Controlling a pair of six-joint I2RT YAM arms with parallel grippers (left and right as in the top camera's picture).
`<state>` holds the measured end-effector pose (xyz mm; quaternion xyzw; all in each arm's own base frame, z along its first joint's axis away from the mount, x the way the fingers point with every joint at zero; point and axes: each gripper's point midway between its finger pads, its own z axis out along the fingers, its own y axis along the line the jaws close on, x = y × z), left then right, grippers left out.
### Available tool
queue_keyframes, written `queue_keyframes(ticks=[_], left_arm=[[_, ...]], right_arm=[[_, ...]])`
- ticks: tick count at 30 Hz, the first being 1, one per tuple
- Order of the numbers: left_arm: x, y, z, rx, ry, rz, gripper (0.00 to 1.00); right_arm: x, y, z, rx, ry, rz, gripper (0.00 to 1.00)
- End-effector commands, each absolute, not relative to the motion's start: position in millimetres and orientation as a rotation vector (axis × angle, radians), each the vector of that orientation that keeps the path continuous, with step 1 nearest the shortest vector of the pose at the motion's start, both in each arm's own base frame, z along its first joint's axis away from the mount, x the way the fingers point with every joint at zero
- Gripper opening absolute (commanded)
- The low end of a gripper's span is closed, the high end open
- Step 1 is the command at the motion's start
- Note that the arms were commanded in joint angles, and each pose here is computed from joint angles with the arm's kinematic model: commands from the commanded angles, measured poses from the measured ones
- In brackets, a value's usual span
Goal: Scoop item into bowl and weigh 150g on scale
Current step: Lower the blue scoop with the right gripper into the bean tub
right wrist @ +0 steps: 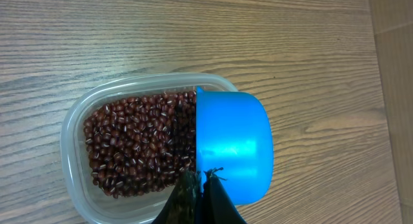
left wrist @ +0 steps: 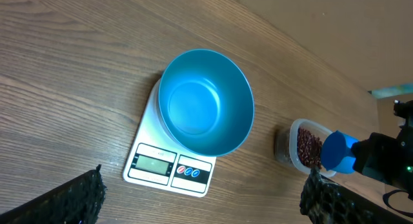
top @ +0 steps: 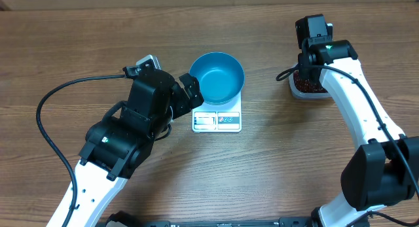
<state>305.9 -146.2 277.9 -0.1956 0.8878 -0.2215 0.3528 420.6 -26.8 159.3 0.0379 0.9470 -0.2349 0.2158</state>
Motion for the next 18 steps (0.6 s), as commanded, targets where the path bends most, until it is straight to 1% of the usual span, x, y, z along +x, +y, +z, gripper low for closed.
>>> queue_keyframes(ticks=[1,18], left_arm=[[307.1,-144.1,288.5,-0.488,2.267,-0.566,1.0],[307.1,-144.1,288.5,-0.488,2.267,-0.566,1.0]], right_arm=[[428.2,-27.0,172.3,0.113,2.582,-0.665,0.04],[428.9,-26.9,162.8,0.104,2.605,-0.676,0.04]])
